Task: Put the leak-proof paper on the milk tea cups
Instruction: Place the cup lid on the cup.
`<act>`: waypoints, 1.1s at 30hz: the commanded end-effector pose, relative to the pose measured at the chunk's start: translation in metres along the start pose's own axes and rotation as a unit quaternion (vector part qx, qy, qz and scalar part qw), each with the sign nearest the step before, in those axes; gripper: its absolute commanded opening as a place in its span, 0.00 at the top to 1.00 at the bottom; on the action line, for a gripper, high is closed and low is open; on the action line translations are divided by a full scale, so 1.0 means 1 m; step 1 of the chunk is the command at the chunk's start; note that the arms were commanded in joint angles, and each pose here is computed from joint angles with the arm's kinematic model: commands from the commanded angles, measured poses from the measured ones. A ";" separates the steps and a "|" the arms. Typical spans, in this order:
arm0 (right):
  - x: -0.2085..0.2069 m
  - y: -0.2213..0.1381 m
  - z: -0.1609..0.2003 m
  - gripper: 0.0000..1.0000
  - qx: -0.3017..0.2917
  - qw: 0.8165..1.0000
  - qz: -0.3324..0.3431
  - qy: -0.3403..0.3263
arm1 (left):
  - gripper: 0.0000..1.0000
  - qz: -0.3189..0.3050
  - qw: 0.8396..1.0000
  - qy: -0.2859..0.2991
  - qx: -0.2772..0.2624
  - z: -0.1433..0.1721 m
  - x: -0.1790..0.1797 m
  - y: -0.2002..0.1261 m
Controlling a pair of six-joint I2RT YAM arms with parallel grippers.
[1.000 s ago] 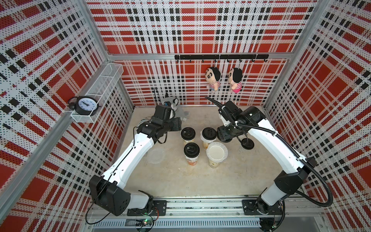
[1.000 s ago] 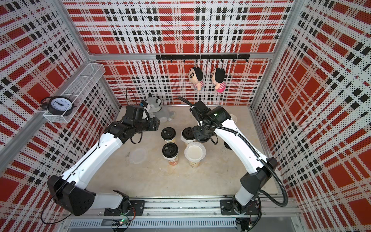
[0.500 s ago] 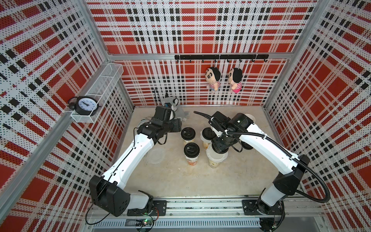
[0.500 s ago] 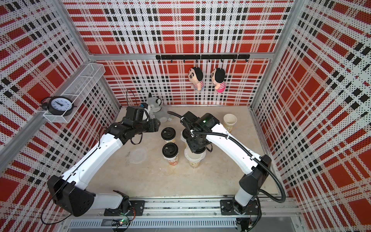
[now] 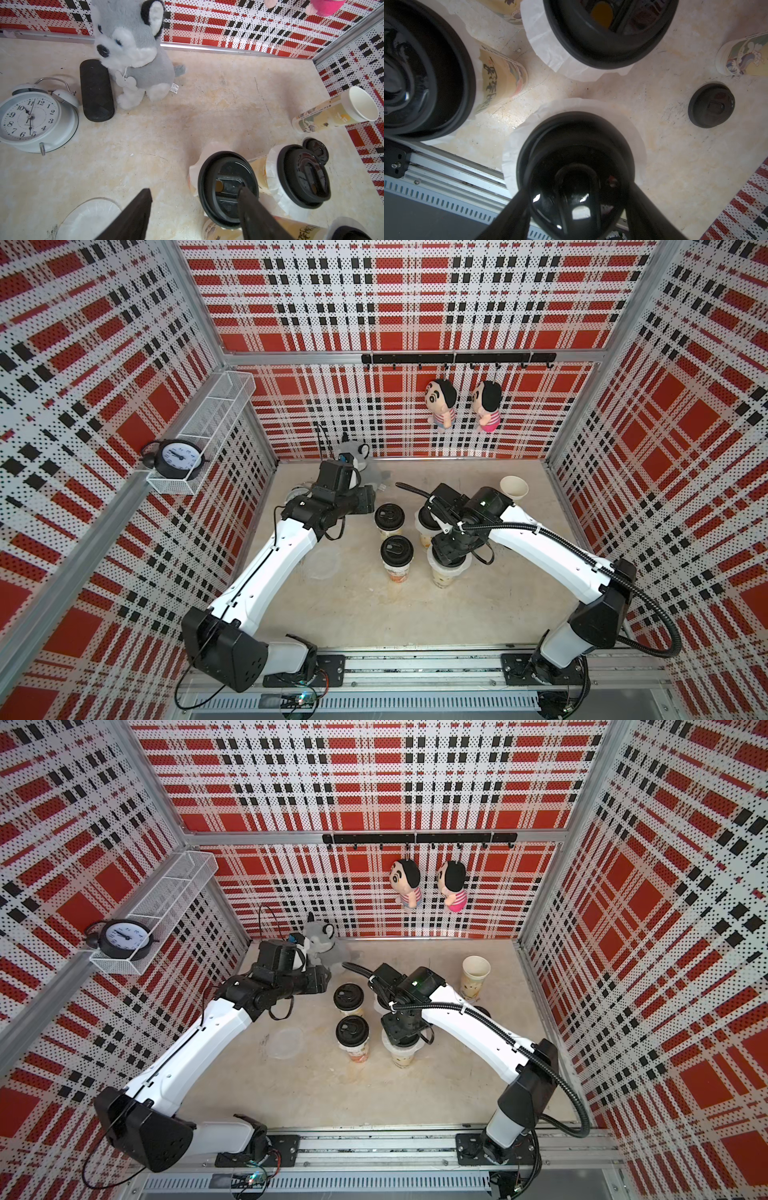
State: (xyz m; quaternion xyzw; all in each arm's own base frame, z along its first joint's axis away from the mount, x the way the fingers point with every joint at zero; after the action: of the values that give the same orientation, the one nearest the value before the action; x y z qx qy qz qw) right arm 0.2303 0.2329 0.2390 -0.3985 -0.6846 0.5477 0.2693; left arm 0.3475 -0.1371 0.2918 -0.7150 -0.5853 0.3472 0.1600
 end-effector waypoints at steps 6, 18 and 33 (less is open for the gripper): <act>0.004 -0.012 0.002 0.33 -0.023 1.000 -0.005 0.008 | 0.31 0.007 1.000 0.002 -0.013 -0.005 0.000 -0.007; 0.001 -0.010 0.007 0.34 -0.019 1.000 0.003 0.014 | 0.31 0.007 1.000 0.003 -0.011 -0.003 0.000 -0.007; 0.002 -0.005 0.008 0.31 -0.017 1.000 0.002 0.016 | 0.31 0.006 1.000 0.004 -0.011 -0.003 0.001 -0.007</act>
State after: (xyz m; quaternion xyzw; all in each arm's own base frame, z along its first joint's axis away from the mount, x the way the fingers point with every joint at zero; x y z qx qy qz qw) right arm 0.2250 0.2326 0.2334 -0.4067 -0.6817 0.5414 0.2771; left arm 0.3476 -0.1369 0.2918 -0.7149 -0.5855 0.3472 0.1600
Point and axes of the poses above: each gripper's point midway between its finger pads, its own y axis out along the fingers, its own x axis along the line the jaws close on, z = x × y, the point moved 3 cm from there along -y, back along the fingers, and after that the axes turned 6 degrees about -y, right-handed, at the moved point
